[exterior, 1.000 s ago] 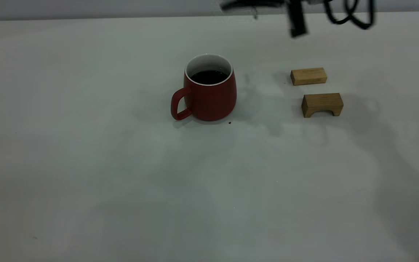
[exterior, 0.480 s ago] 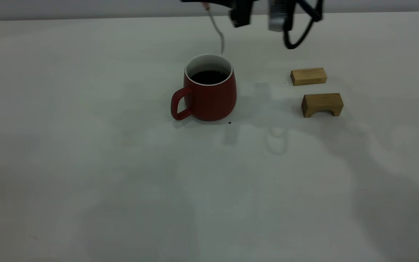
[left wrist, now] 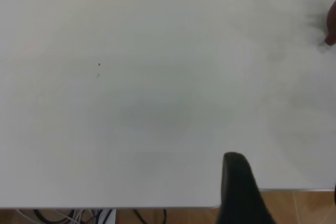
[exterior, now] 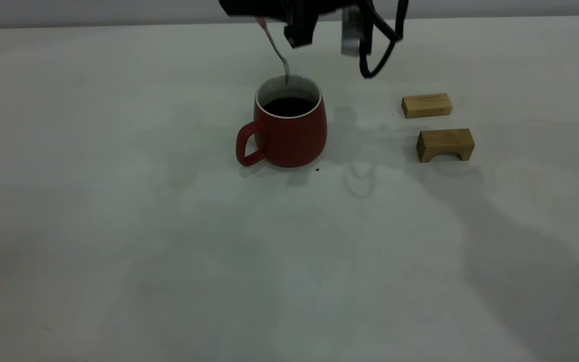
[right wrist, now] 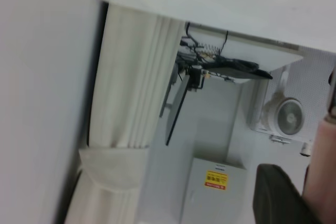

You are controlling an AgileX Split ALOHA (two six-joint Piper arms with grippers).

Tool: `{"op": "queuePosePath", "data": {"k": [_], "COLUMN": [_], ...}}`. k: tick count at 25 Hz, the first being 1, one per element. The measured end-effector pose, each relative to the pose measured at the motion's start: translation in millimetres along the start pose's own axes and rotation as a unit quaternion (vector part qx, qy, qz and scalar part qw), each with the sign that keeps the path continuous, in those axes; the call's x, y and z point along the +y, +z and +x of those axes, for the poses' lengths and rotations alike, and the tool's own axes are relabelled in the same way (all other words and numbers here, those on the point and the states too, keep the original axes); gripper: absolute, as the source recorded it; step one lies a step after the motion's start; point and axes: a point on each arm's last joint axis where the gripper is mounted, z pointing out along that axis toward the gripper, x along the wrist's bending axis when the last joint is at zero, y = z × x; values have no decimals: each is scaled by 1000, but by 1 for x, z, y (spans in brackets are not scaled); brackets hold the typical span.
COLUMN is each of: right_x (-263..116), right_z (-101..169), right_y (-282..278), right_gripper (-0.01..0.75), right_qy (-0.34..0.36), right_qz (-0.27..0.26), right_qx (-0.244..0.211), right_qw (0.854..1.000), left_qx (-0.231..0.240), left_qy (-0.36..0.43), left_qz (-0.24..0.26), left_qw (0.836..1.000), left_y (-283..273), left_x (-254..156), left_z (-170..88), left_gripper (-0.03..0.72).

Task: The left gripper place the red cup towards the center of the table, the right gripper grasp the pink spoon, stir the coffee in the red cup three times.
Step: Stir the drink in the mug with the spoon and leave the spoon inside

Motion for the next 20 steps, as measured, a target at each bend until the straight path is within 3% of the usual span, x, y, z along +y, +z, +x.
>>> {"op": "queuePosePath", "data": {"k": [4,12,20], "right_x": [9,63,65], "right_z": [-4,-12,-31], "right_y": [3,-5,5], "right_gripper": [122,122,122], "right_qy": [26,82,113], "right_qz": [-2,-14,-9], "right_qx": [-5,-12,-37], "right_qw": [1000,997,993], "left_qx": [0,0,0], "left_qy": [0,0,0], "left_qz": [0,0,0], "left_qw": [1000,1000,1000], "left_y": [0,0,0], "left_x": [0,0,0], "left_z": [0,0,0], "left_gripper": [500,500,500]}}
